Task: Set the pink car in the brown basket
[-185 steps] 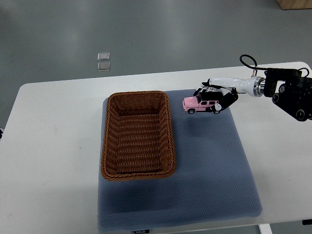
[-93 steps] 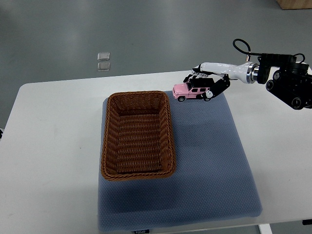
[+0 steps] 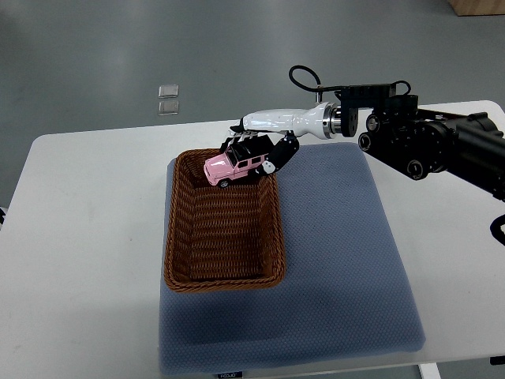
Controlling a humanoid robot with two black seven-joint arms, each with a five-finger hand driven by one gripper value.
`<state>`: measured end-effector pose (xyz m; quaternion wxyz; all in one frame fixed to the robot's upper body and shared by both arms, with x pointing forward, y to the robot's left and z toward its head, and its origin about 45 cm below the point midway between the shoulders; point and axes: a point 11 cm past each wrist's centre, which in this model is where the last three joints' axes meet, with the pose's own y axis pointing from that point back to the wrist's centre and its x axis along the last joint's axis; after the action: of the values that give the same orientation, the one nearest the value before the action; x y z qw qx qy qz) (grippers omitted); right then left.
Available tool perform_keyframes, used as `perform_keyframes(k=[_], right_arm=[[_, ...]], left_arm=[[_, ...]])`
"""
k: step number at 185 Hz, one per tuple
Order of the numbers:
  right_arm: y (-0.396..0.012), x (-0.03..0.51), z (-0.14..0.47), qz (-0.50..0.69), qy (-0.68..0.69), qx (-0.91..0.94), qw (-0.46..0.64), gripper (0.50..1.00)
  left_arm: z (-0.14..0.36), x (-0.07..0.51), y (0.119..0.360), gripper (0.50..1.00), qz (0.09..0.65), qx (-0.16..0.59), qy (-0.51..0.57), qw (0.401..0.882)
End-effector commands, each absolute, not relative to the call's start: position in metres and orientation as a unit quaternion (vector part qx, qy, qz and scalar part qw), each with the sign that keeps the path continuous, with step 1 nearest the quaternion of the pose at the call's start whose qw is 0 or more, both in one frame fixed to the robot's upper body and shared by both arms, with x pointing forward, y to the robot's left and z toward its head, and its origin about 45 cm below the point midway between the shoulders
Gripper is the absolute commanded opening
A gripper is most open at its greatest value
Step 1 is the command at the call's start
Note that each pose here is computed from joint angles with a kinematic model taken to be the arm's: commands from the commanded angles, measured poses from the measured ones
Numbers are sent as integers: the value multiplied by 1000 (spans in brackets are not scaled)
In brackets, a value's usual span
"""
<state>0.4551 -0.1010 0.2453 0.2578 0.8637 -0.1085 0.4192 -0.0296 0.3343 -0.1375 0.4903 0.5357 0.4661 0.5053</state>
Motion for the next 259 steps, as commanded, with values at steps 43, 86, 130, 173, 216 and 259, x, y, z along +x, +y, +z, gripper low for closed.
perform_keyframes(k=[43, 86, 130, 173, 216, 259], right_arm=[[-84, 443, 228, 428, -85, 862, 258, 500], [-82, 439, 222, 410, -87, 872, 253, 748], [-88, 439, 217, 384, -106, 884, 245, 905], [-96, 449, 230, 327, -172, 908, 199, 905], [-136, 478, 236, 199, -323, 908, 178, 905], [-197, 490, 223, 36, -469, 877, 96, 905]], left_arm=[[-138, -30, 334, 1000, 505, 536, 466, 490], [-138, -30, 334, 1000, 505, 536, 466, 490], [-138, -30, 334, 1000, 505, 536, 466, 490], [-138, -30, 334, 1000, 505, 536, 466, 490], [-138, -30, 334, 1000, 505, 536, 466, 490], [-138, -30, 334, 1000, 505, 536, 466, 490]])
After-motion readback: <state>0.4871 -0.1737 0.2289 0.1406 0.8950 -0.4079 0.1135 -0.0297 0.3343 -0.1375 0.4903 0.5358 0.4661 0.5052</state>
